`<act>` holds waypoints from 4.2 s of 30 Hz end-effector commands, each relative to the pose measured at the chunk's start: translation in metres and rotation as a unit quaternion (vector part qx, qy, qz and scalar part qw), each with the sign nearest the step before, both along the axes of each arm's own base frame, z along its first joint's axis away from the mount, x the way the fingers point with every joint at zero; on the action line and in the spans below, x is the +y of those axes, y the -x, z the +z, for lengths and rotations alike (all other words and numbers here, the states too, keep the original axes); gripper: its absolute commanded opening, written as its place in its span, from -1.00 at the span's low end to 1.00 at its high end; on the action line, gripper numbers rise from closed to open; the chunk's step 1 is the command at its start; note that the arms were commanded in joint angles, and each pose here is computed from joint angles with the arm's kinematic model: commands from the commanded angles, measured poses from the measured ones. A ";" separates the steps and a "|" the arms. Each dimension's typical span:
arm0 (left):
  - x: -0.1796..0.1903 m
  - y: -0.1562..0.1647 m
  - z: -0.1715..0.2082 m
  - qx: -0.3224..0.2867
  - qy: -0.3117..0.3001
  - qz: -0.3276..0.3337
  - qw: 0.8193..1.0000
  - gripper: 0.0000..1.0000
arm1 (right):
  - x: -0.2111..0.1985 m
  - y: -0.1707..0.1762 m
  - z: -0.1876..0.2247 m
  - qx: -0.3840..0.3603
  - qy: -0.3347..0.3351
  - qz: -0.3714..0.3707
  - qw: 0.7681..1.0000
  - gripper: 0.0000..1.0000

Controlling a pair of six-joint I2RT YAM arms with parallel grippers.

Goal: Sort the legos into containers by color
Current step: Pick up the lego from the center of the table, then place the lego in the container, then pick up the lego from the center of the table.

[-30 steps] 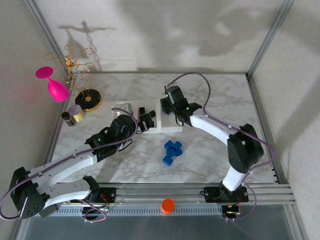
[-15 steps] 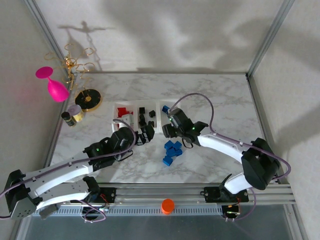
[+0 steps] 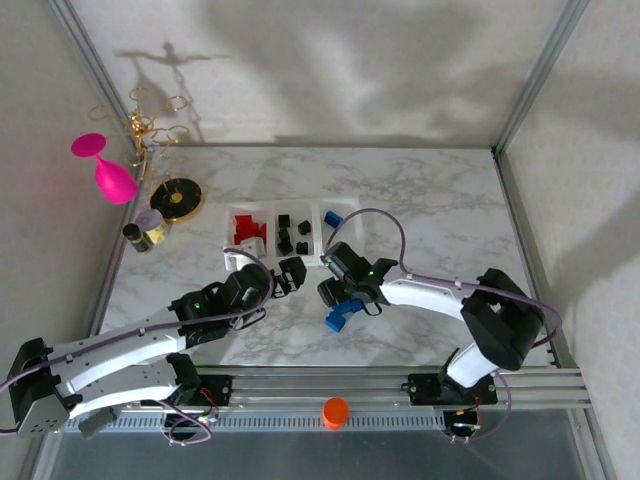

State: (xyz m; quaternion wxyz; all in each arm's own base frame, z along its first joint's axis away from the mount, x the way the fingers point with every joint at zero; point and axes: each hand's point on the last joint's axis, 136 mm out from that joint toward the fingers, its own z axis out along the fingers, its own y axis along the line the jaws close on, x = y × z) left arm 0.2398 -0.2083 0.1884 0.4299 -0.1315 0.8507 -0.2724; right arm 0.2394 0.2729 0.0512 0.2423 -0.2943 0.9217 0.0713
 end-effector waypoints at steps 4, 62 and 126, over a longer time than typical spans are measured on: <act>0.013 0.001 -0.007 0.005 -0.010 0.030 0.999 0.99 | 0.010 -0.010 0.001 -0.019 0.033 0.025 0.999 0.49; 0.031 -0.040 0.043 -0.044 -0.048 0.075 0.995 0.99 | 0.012 -0.169 0.050 -0.101 -0.031 -0.161 0.981 -0.06; -0.004 0.002 -0.020 0.016 -0.036 0.002 0.999 0.99 | -0.057 -0.011 -0.024 0.035 0.006 -0.179 0.983 0.48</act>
